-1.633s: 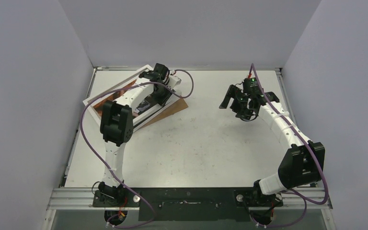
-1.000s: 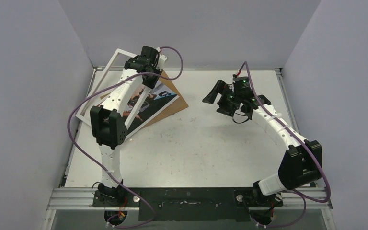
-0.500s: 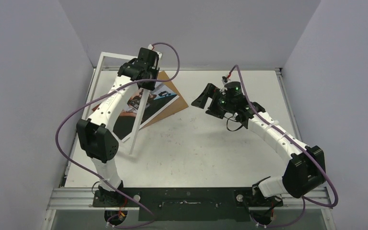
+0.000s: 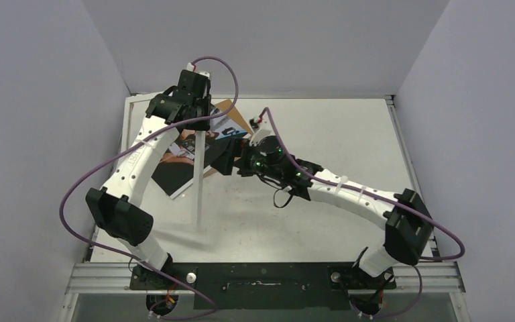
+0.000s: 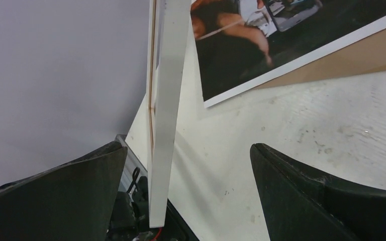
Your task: Put the photo into the frame
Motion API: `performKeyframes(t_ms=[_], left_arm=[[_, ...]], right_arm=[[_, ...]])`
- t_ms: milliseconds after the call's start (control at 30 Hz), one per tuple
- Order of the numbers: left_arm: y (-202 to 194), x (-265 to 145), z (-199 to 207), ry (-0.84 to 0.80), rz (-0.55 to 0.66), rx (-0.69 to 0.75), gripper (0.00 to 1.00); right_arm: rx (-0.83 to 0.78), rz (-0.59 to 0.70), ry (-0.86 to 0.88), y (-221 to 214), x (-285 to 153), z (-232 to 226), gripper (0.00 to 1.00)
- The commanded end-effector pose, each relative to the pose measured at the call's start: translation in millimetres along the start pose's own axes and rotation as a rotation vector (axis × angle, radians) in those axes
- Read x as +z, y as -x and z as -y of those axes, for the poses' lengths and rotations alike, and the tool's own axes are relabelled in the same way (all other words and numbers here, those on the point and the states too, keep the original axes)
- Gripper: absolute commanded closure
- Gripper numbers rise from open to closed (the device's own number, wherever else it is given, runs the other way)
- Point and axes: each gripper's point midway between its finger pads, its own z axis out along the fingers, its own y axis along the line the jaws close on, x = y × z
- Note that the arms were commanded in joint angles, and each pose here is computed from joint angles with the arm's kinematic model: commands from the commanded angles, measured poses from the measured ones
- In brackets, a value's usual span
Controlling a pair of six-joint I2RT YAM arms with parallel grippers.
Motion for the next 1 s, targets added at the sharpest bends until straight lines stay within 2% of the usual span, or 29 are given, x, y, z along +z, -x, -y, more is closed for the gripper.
performKeyframes(t_ms=[0,167,400,633,800,967], left_arm=[[10,-27,-4,-0.021,0.064,-0.085,1.00],[6,-32,-3,-0.038,0.061,-0.115,1.00],[4,-37,-2,-0.049,0.070,-0.146,1.00],[4,-40,-4,-0.048,0.073,-0.164,1.00],[3,-42,-7,-0.039,0.076,-0.172,1.00],[7,-47,-7,-0.058,0.104,-0.186,1.00]], right_arm=[[0.013,0.127,0.027,10,34,-28,0.00],[0.065,0.082,0.075,-11,59,-46,0.07],[0.145,0.062,0.134,-23,79,-62,0.21],[0.225,0.042,0.174,-30,94,-75,0.45],[0.212,0.045,0.186,-28,89,-82,0.71],[0.194,0.049,0.197,-19,79,-90,0.89]])
